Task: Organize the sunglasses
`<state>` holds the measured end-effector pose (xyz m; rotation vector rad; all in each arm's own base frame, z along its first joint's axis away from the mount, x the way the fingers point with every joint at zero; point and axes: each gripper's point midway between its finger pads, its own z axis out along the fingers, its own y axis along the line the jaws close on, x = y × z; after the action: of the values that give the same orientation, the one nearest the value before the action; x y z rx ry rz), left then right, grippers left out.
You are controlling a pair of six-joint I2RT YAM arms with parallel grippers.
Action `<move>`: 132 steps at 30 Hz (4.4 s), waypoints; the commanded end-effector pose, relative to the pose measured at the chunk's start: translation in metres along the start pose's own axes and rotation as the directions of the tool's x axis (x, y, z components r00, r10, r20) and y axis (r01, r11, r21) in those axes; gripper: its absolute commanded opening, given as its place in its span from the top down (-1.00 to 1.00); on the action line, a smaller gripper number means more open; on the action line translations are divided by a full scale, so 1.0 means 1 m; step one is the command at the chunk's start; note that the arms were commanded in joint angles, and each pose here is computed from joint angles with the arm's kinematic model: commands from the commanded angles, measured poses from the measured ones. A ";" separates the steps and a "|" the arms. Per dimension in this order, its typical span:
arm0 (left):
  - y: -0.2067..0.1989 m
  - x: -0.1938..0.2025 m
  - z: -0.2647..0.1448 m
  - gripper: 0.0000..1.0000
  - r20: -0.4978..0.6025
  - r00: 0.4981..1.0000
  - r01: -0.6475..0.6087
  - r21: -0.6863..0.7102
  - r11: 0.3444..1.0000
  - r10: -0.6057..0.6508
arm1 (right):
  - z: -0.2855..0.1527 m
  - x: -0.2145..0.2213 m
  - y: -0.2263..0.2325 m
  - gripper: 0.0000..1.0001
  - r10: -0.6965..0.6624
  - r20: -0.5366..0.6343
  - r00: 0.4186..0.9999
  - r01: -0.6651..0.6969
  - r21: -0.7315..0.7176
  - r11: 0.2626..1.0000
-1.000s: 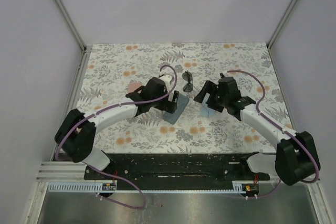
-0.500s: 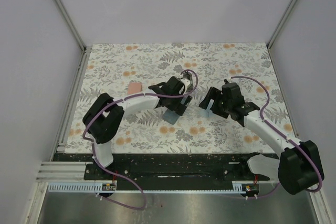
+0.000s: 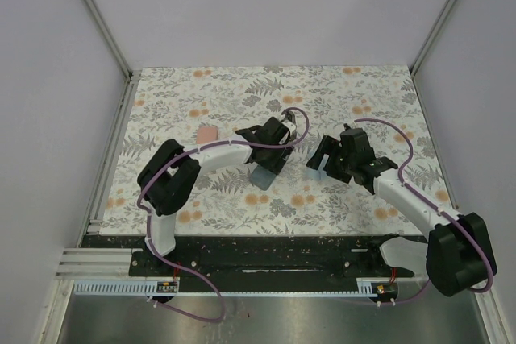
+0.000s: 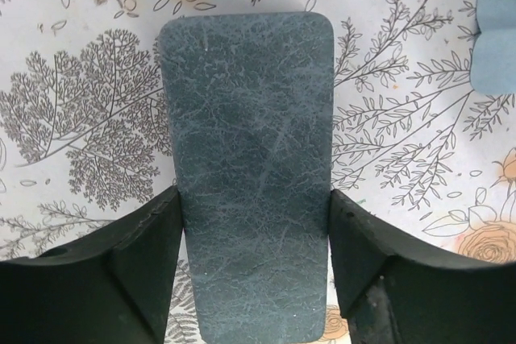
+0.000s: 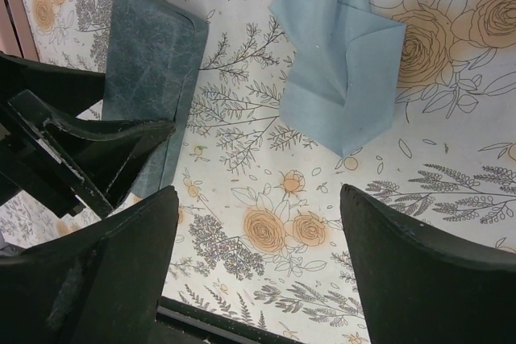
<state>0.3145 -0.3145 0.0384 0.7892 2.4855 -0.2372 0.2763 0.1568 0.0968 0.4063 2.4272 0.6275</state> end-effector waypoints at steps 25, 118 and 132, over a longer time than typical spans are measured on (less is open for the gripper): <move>-0.024 -0.038 -0.073 0.66 0.122 0.898 0.308 0.512 0.802 -0.422 | 0.026 0.023 0.108 0.40 -0.113 -0.151 0.982 0.033 -0.453 0.891; 0.031 -0.029 -0.090 -0.93 0.177 0.806 0.414 0.515 0.751 -0.565 | 0.042 -0.006 -0.027 1.00 -0.129 -0.127 0.984 0.153 0.202 0.967; 0.058 -0.007 -0.047 -0.21 0.094 0.864 0.449 0.299 0.842 -0.495 | 0.012 0.048 0.002 1.00 -0.049 -0.262 0.964 0.037 -0.050 0.998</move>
<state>0.3236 -0.2619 0.0812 0.1848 2.4756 -0.8851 0.2576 0.1706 0.0555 0.2794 2.6797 0.6245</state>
